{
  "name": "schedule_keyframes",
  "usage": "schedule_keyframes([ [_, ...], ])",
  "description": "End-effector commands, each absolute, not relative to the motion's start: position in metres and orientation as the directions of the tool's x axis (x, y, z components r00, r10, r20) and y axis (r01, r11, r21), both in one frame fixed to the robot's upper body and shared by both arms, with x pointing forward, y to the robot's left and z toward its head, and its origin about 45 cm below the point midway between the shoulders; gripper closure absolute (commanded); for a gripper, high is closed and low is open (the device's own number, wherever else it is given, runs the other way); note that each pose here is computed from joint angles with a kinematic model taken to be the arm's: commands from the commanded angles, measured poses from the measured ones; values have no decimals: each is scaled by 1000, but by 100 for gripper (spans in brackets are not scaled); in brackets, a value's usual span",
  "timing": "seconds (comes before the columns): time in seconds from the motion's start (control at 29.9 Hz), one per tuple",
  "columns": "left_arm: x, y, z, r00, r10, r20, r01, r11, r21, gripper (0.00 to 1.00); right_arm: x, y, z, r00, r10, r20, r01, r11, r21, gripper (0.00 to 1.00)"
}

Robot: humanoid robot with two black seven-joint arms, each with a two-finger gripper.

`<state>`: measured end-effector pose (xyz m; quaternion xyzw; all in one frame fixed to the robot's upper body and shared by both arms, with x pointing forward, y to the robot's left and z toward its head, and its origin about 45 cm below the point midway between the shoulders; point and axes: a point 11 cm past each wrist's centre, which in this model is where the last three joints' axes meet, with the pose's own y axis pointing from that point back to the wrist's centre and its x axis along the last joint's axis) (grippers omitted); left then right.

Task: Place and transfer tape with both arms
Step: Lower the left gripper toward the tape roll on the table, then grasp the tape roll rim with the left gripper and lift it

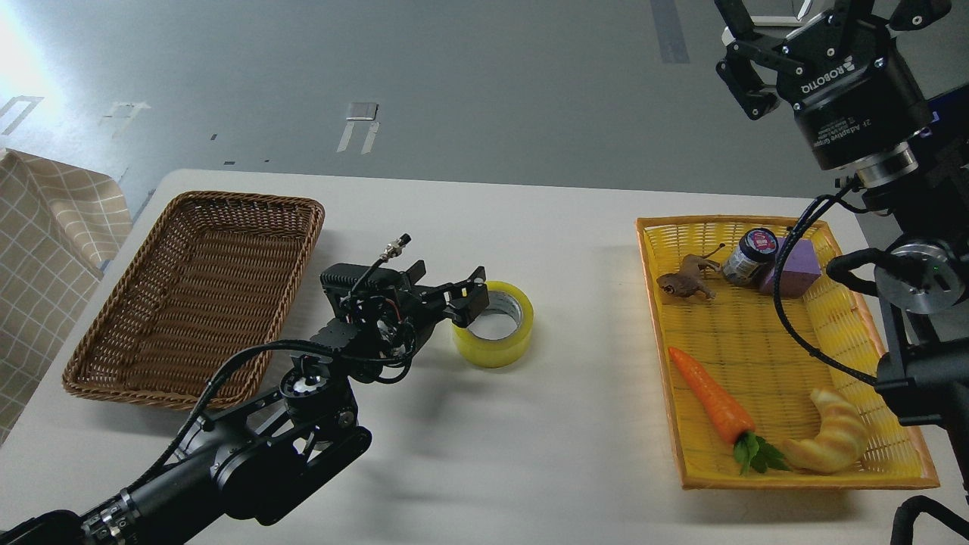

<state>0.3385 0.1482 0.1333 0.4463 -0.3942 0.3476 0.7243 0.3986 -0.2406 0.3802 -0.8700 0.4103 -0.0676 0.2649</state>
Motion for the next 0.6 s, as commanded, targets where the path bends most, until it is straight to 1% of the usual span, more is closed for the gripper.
schedule_keyframes([
  [0.0, 337, 145, 130, 455, 139, 879, -848, 367, 381, 2, 399, -241, 379, 652, -751, -101, -681, -522, -514, 0],
  [0.23, 332, 136, 127, 466, 114, 877, -833, 391, 392, 2, 399, -241, 378, 652, -751, -103, -682, -522, -512, 0],
  [0.57, 332, 136, 121, 476, 98, 874, -827, 388, 407, 2, 398, -241, 375, 652, -751, -107, -685, -524, -506, 0],
])
